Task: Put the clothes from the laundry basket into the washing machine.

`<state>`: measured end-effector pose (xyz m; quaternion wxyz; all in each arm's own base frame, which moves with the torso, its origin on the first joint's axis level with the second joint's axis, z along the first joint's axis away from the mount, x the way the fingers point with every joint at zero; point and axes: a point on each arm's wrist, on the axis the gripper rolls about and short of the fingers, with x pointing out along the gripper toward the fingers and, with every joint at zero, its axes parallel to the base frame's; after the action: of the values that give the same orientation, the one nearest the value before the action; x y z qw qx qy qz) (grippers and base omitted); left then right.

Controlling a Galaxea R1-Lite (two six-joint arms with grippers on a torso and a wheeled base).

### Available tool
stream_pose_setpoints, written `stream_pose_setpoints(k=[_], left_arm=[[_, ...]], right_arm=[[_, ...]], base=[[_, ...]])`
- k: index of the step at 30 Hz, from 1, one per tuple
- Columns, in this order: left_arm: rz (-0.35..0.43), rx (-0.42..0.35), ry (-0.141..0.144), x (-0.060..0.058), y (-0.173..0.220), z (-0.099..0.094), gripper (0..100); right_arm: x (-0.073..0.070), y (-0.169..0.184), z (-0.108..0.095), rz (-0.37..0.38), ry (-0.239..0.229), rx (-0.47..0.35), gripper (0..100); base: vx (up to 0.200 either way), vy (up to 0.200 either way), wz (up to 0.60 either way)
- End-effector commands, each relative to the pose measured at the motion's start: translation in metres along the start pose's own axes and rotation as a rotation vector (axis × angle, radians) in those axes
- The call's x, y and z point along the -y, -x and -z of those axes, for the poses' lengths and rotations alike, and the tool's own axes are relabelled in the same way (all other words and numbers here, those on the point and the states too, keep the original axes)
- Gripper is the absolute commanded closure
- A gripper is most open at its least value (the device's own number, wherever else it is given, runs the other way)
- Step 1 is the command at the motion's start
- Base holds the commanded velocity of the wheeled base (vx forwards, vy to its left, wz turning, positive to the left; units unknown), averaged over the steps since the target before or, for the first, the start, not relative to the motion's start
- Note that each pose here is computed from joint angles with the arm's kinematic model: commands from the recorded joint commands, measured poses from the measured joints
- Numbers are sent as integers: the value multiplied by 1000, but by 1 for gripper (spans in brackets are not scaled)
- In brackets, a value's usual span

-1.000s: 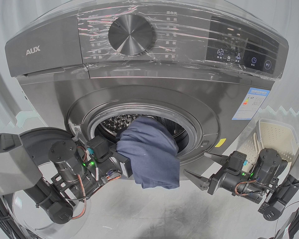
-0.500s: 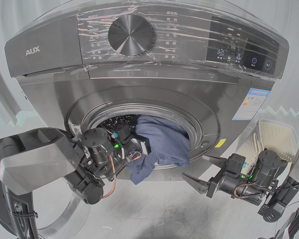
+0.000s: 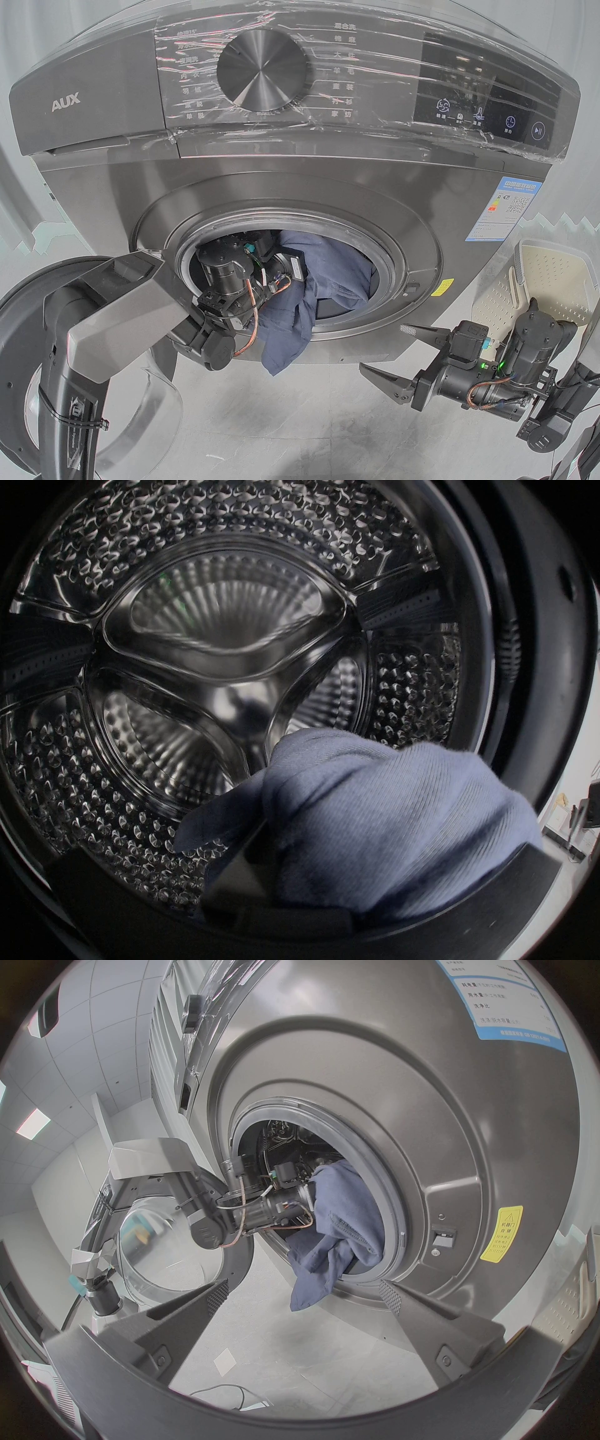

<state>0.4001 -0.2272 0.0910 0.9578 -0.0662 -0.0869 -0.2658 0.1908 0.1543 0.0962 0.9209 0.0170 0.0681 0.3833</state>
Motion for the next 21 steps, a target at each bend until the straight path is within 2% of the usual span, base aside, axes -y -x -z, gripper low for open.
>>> stream_pose_setpoints(k=[1,6,7,11,15,16,19,21], left_arm=[[-33,-4,-1,-7,-18,10,100],[-59,-6,-4,-12,-33,14,100],[-76,6,-6,-18,-40,11,100],[-145,68,-10,-29,-51,-1,100],[-158,66,-11,-31,-50,-3,100],[-160,44,-11,-31,-47,-1,0],[-155,32,-5,-28,-43,-4,0],[-151,5,11,-25,-37,-7,0]], right_arm=[[-3,-1,3,-10,0,-11,0],[-3,-1,3,-11,-1,-15,0],[-3,-1,3,-11,-1,-15,0],[-3,-1,3,-11,-1,-15,0],[-3,-1,4,-11,-1,-16,0],[-3,-1,4,-11,-1,-16,0],[-3,-1,4,-11,-1,-16,0],[-3,-1,4,-11,-1,-16,0]], base=[[0,0,0],[0,0,0],[0,0,0],[0,0,0],[0,0,0],[0,0,0],[0,0,0],[0,0,0]])
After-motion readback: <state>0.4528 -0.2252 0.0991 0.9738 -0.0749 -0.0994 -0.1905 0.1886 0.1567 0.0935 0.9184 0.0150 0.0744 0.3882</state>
